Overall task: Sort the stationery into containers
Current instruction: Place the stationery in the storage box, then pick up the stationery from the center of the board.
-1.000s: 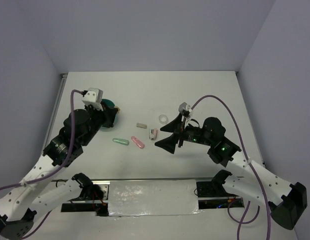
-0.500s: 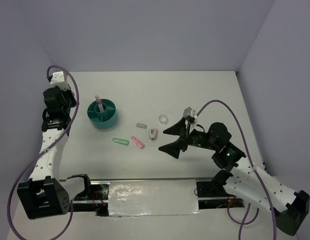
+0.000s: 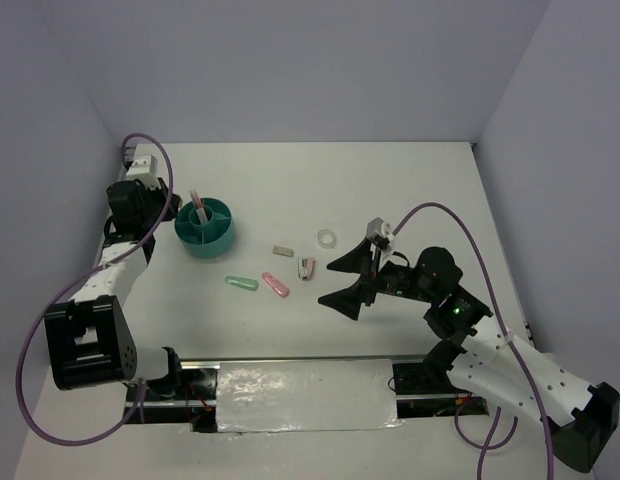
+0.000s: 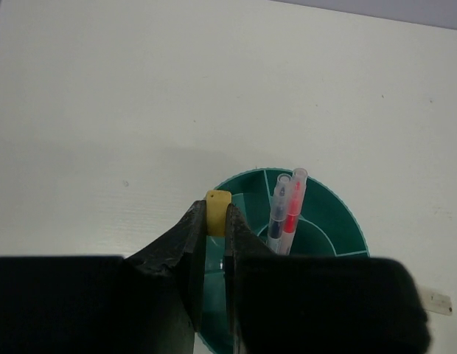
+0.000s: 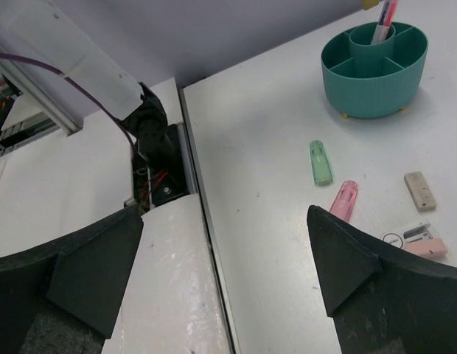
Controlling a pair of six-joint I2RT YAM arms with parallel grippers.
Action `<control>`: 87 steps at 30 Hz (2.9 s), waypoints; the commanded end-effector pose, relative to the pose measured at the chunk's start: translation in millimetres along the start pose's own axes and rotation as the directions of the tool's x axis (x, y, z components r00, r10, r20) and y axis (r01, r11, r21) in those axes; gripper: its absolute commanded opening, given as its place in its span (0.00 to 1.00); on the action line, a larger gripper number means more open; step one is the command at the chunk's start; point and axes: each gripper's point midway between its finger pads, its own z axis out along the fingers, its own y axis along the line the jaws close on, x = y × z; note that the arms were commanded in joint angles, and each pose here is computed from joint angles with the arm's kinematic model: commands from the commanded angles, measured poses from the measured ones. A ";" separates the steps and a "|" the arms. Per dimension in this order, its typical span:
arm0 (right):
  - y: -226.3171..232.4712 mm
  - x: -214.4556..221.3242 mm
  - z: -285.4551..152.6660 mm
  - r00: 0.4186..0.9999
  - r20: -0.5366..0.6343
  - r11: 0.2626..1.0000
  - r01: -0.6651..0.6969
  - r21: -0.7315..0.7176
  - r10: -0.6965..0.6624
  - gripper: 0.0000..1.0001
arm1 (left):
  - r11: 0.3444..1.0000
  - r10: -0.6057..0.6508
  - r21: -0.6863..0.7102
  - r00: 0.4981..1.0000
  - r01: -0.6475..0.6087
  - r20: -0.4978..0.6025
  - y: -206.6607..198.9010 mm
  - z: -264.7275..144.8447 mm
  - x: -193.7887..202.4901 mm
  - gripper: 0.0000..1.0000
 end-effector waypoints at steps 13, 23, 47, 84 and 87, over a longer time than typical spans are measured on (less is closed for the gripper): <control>2.5 -7.3 1.8 1.000 0.014 1.000 0.025 -0.015 -0.024 1.00 | 0.999 -0.047 0.028 0.999 0.047 0.011 2.8 16.2 7.5 0.21; 1.7 -10.7 1.2 1.000 0.013 1.000 0.026 -0.002 -0.026 1.00 | 0.996 -0.082 0.017 0.997 0.082 -0.016 4.1 18.3 18.5 0.39; -165.0 60.3 80.9 0.872 -0.489 0.914 0.210 0.347 -0.015 0.97 | 0.871 -0.368 -0.358 0.930 0.336 -0.021 10.6 -133.9 -12.5 0.99; -170.0 69.4 170.3 0.844 -0.522 0.887 0.329 0.324 -0.122 0.13 | 0.891 -0.250 0.358 0.960 0.280 -0.128 -130.3 -171.0 9.3 0.99; -122.6 34.0 165.9 0.907 -0.400 0.897 0.279 0.343 -0.130 0.12 | 0.771 -0.319 0.524 0.932 0.361 -0.173 -161.3 -179.9 5.4 0.99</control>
